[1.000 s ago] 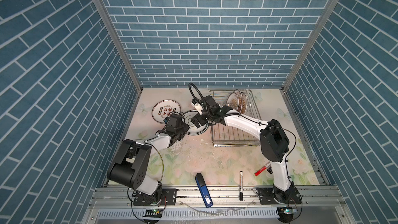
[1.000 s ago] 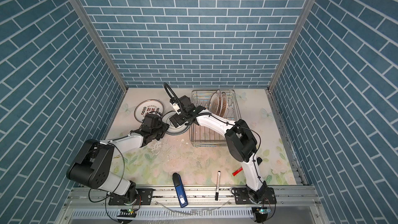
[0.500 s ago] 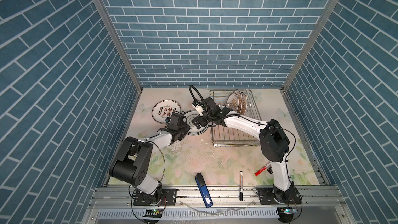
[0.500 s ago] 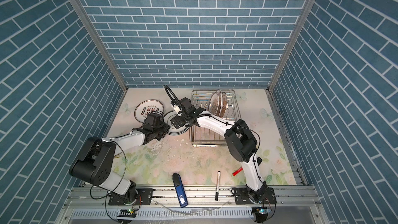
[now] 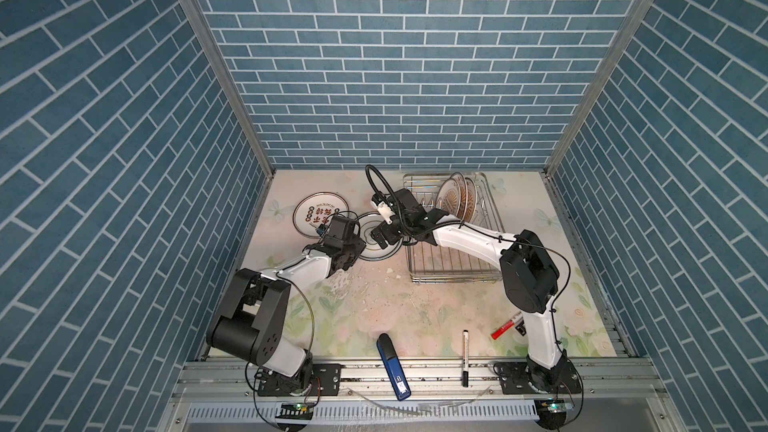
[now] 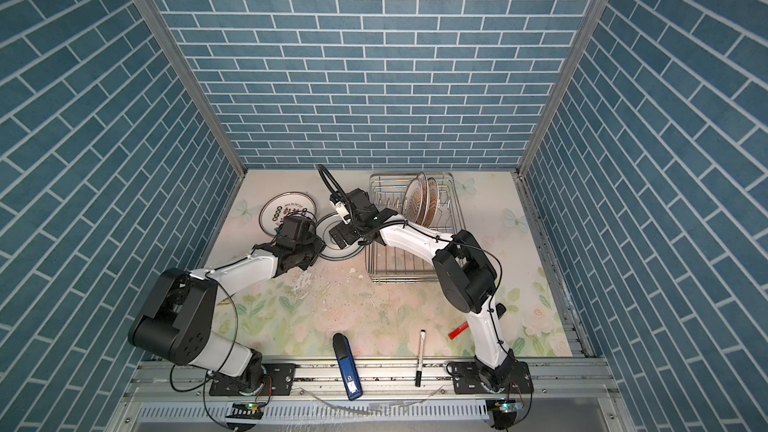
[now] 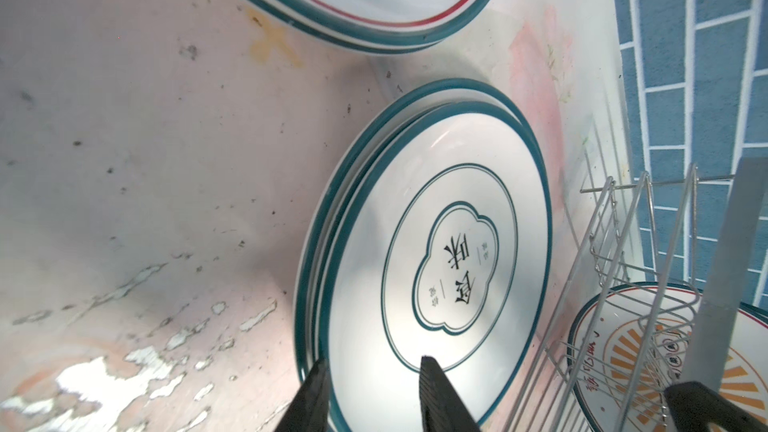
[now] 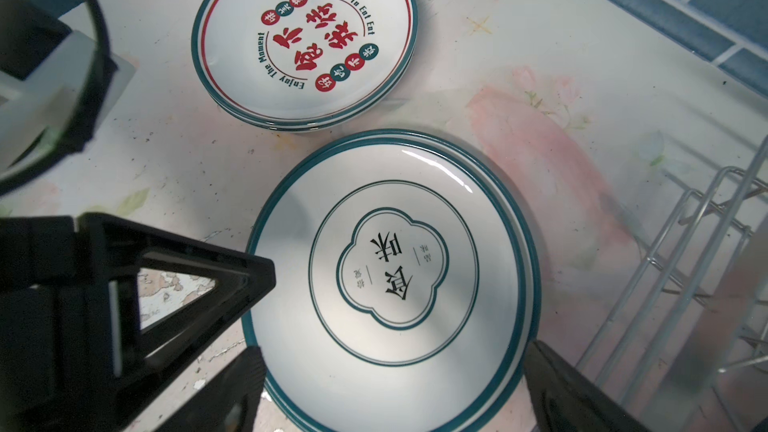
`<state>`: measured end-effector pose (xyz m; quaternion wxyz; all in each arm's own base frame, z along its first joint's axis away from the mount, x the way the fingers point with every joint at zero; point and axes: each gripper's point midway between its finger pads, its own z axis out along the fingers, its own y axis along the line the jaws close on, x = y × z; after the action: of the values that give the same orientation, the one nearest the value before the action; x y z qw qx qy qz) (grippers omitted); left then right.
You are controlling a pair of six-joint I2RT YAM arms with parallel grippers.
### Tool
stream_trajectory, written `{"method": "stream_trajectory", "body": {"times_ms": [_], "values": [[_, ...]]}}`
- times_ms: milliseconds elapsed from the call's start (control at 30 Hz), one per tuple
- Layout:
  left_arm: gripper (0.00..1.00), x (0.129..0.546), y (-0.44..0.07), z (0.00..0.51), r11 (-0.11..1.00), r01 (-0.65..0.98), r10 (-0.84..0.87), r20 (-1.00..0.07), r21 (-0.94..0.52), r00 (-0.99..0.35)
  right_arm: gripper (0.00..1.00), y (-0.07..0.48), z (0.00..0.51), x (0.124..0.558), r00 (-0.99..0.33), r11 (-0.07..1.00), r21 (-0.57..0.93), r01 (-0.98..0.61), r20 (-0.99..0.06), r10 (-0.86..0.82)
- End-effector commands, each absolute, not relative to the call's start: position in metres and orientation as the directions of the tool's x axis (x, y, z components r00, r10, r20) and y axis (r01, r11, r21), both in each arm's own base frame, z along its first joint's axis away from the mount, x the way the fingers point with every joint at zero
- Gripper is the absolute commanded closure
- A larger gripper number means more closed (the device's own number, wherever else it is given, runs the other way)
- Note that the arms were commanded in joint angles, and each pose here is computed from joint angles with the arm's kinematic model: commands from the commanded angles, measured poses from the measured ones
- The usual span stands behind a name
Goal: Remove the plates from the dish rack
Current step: 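Open the left gripper to release the plate while both grippers move toward the rack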
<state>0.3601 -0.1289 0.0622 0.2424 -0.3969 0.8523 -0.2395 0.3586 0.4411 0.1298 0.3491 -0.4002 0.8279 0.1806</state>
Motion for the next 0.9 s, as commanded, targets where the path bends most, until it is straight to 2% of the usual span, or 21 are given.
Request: {"method": "stream_trajectory", "body": {"times_ms": [0,200,233,333,500,633,800,867], "values": [[0.62,0.361,-0.126,0.071,0.587,-0.546,-0.785,-0.258,-0.598,-0.563,0.02,0.438,0.161,0.357,-0.365,0.6,-0.026,-0.8,-0.772,-0.52],[0.54,0.358,-0.11,0.119,0.608,-0.457,-0.782,-0.388,-0.649,-0.488,0.01,0.431,0.196,0.351,-0.31,0.611,-0.019,-0.792,-0.848,-0.429],[0.41,0.356,-0.106,0.127,0.606,-0.444,-0.785,-0.405,-0.66,-0.469,0.01,0.428,0.202,0.349,-0.3,0.615,-0.02,-0.788,-0.86,-0.412],[0.23,0.349,-0.1,0.146,0.616,-0.394,-0.778,-0.448,-0.683,-0.441,0.01,0.419,0.221,0.343,-0.27,0.623,-0.018,-0.782,-0.891,-0.365],[0.01,0.344,-0.108,0.172,0.655,-0.253,-0.731,-0.512,-0.713,-0.451,0.01,0.404,0.245,0.332,-0.246,0.636,0.005,-0.772,-0.925,-0.291],[0.0,0.342,-0.121,0.193,0.648,-0.103,-0.707,-0.546,-0.755,-0.449,0.01,0.39,0.256,0.325,-0.258,0.659,0.026,-0.752,-0.931,-0.258],[0.0,0.336,-0.166,0.226,0.625,0.187,-0.588,-0.614,-0.758,-0.526,0.01,0.35,0.27,0.329,-0.318,0.776,0.04,-0.629,-0.924,-0.211],[0.0,0.33,-0.184,0.233,0.607,0.275,-0.544,-0.642,-0.746,-0.54,0.01,0.337,0.272,0.328,-0.341,0.791,0.06,-0.609,-0.92,-0.193]]}}
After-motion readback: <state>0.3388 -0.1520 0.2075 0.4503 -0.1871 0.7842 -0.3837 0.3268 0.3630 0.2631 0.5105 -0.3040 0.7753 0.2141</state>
